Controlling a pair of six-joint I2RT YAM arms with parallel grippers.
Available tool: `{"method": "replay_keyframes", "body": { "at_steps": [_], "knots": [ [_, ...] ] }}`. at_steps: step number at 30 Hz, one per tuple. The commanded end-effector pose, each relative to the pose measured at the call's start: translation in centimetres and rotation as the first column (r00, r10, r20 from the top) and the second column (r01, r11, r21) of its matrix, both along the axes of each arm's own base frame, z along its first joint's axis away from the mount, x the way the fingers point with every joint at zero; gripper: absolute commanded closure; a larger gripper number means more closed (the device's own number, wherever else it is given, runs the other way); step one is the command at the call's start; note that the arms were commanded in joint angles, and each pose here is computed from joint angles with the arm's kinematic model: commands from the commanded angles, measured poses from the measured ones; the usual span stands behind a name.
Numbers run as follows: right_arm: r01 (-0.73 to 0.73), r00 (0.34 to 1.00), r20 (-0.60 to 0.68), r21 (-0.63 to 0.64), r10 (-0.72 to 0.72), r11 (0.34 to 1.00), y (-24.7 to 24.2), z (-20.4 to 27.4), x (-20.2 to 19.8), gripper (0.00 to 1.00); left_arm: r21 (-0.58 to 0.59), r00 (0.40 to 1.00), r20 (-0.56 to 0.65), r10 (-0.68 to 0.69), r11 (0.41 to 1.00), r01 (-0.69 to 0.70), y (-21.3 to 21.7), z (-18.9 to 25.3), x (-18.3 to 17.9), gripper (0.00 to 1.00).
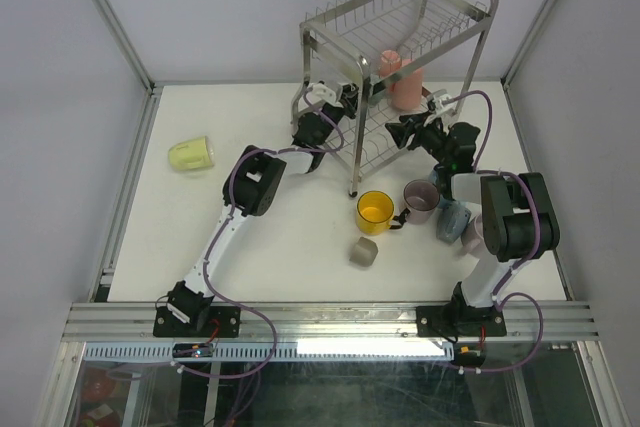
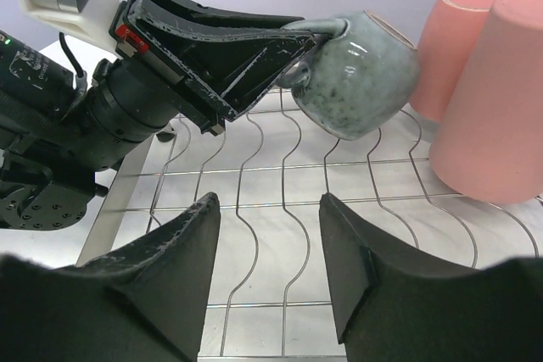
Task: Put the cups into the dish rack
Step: Adjust the cup in the dish rack.
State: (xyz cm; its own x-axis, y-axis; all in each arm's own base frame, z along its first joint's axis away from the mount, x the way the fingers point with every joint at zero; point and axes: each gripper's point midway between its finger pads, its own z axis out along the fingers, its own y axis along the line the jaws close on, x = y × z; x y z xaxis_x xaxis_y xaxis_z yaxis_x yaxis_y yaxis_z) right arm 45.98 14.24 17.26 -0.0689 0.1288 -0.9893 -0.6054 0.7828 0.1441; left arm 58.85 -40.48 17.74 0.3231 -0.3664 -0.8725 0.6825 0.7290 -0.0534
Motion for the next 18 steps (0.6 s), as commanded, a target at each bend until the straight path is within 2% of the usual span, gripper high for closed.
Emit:
{"method": "replay_keyframes", "body": {
  "at_steps": [1,18],
  "knots": [
    [0.004,0.999,0.054,0.012,-0.005,1.0,-0.4,1.2,0.1,0.47,-0.113,0.987,0.163,-0.012,0.993,0.031,1.1,7.0,-2.3,1.0],
    [-0.016,1.0,0.009,-0.011,0.016,1.0,-0.2,0.3,0.0,0.47,-0.011,0.996,0.092,-0.009,1.0,0.01,3.2,4.4,-5.1,0.97]
  ]
}}
